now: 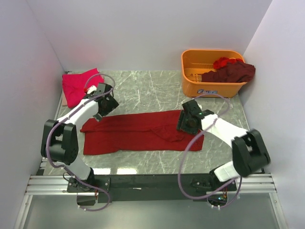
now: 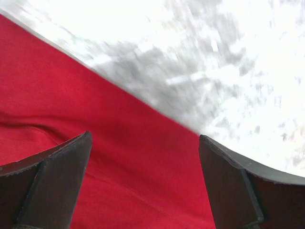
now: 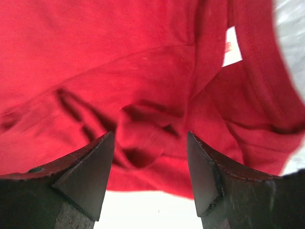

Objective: Fold and stack the t-shirts
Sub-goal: Fold the tshirt

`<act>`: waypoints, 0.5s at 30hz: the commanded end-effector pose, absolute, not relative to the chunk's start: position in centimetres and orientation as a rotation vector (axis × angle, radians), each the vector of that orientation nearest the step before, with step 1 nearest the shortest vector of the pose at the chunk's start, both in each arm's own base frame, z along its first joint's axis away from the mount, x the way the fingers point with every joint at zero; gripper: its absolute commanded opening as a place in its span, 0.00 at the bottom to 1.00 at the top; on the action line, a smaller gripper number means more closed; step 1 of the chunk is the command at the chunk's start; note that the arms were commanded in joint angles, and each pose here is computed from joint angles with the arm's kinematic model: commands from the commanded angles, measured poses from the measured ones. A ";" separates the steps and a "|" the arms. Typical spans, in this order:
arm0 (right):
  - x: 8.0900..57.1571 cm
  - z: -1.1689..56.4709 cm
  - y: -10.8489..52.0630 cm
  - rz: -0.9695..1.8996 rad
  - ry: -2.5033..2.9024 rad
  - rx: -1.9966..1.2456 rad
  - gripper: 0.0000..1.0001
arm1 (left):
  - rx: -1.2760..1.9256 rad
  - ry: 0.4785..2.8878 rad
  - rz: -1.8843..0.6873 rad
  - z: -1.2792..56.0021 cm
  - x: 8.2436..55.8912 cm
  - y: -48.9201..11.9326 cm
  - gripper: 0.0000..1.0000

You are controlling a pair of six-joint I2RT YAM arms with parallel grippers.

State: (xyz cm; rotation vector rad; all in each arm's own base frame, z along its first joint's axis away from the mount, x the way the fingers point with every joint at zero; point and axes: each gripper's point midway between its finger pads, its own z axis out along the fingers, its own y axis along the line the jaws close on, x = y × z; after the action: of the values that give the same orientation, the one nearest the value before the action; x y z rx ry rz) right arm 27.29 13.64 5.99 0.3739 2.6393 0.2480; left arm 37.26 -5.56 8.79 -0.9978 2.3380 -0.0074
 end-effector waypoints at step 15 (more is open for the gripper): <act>41.3 0.9 23.9 0.389 2.769 -0.114 0.66 | -0.856 3.037 0.063 1.3 13.0 -12.3 0.99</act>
State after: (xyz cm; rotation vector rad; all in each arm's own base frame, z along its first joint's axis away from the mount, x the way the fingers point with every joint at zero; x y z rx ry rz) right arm 38.67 21.22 2.35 0.1140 2.7783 0.3323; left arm 20.63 -11.05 1.54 -0.7923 2.8115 0.0478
